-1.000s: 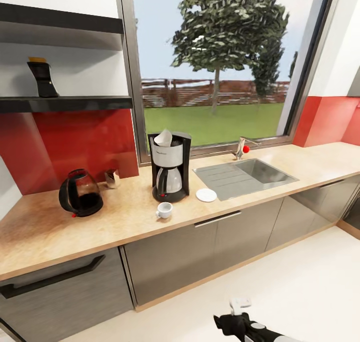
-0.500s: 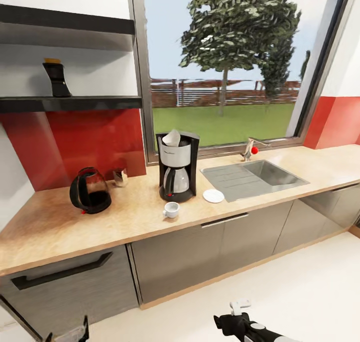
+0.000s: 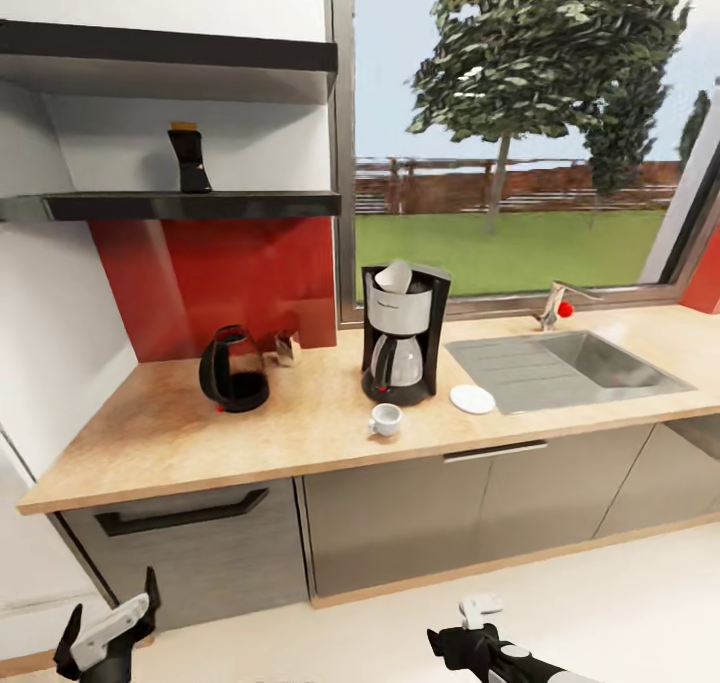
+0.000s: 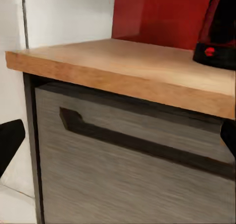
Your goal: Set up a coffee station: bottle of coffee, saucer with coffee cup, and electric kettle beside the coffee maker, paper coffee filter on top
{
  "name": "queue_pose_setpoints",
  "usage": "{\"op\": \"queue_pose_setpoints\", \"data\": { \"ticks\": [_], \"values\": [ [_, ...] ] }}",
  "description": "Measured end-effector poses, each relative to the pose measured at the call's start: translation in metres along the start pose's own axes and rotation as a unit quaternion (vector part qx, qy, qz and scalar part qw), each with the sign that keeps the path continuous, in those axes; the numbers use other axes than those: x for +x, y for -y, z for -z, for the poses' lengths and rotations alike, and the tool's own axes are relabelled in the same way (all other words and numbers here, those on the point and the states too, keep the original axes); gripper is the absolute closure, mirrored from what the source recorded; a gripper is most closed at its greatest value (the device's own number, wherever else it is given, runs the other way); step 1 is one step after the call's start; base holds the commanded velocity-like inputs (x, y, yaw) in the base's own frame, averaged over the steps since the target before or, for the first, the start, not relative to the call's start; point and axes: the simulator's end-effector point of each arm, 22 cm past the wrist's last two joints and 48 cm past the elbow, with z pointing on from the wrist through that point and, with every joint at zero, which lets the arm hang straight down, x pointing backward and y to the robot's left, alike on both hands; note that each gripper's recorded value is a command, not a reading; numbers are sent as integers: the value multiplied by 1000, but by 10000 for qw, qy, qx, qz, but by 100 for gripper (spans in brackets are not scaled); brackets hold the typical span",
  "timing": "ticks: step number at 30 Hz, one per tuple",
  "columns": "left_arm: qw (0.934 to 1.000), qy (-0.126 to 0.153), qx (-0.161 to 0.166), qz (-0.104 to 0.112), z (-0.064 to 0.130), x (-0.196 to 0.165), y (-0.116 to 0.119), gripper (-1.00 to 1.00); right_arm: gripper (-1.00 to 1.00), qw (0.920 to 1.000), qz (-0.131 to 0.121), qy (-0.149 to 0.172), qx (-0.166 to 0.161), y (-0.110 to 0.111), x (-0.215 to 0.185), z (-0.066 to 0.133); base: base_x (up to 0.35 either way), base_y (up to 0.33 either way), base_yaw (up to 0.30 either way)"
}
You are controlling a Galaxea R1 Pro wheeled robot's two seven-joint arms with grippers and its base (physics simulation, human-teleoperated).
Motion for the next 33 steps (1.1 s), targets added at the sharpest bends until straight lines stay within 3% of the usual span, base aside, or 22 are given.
{"op": "queue_pose_setpoints", "data": {
  "ticks": [2,4,8,9,10,13,14,15,18,19,24,33],
  "values": [
    [9989,406,-193,141,-18,-38,-9,-100,-100,10000,-1,0,0,0,0,0,0,0,103],
    [9975,601,-256,265,-33,-68,-8,-100,-100,10000,-1,1,0,0,0,0,0,0,39],
    [9944,905,-17,553,-64,-172,24,-100,-100,10000,0,2,0,0,0,0,0,0,8],
    [9942,913,39,569,-66,-187,29,-100,-100,10000,0,0,0,0,0,0,0,0,0],
    [9963,640,184,537,-70,-210,43,-100,-100,10000,-1,0,0,0,0,0,0,0,0],
    [9975,351,284,536,-81,-218,57,-100,-100,10000,0,0,0,0,0,0,0,0,0],
    [9972,190,393,612,-104,-236,78,-100,-100,10000,2,2,-1,0,0,0,0,0,0],
    [9960,333,449,693,-121,-265,93,-100,-100,10000,0,-3,-4,0,0,0,0,0,0],
    [9964,336,455,626,-135,-286,105,-100,-100,10000,4,-7,-7,0,0,0,0,0,0],
    [9967,350,511,517,-143,-305,124,-100,-100,10000,4,-7,-8,0,0,0,0,0,0],
    [9958,497,693,343,-151,-364,188,-100,-100,10000,5,-13,-8,0,1,0,0,0,0],
    [9902,707,1002,670,-159,-472,246,-100,-100,10000,-2,-22,-3,1,2,0,0,0,0]
  ]
}}
